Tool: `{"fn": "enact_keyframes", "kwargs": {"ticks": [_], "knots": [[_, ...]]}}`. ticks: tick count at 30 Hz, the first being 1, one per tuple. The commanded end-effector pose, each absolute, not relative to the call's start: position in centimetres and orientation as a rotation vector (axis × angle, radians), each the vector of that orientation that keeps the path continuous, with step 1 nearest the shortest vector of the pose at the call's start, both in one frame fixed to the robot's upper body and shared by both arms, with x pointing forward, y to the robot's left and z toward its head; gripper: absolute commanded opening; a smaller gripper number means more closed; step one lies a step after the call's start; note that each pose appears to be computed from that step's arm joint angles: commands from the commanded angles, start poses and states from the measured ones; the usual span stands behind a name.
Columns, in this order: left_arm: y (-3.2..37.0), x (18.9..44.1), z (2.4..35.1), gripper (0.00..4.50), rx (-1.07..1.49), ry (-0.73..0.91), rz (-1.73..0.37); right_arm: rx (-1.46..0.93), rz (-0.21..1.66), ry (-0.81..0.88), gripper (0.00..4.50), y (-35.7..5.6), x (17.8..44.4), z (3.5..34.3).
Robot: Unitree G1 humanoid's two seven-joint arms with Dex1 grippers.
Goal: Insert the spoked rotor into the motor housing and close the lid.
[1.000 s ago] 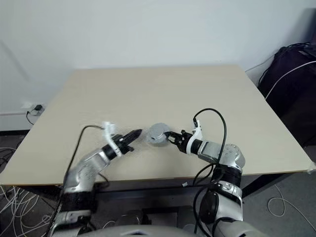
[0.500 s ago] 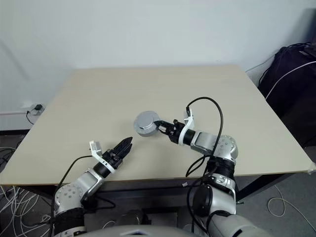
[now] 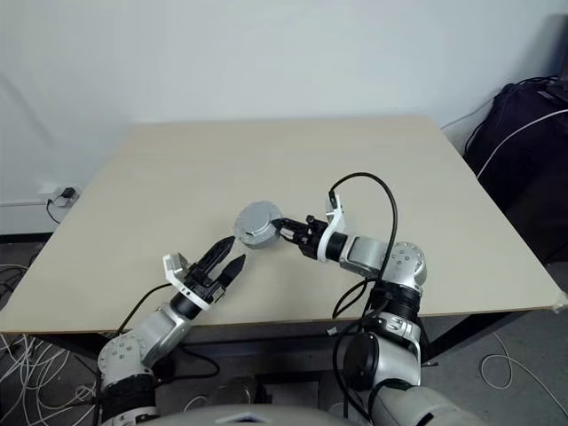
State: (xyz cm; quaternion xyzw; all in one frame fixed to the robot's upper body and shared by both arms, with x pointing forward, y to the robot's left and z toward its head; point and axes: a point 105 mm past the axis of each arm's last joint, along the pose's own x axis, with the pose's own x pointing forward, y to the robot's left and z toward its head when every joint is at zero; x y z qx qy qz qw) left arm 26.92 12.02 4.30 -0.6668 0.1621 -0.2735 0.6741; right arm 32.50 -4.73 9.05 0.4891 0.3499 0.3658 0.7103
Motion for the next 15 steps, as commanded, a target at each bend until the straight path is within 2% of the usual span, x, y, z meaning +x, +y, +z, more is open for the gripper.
{"fn": "enact_keyframes", "kwargs": {"ticks": [1,15], "knots": [[11.3,27.3,5.0,4.5,-1.521,0.354,-0.673,1.067,0.923,0.704,1.24,-3.8,32.3,11.8],[10.7,28.5,5.5,4.5,-1.527,0.318,-0.688,1.045,0.969,0.781,1.24,-3.1,30.3,11.1]]}}
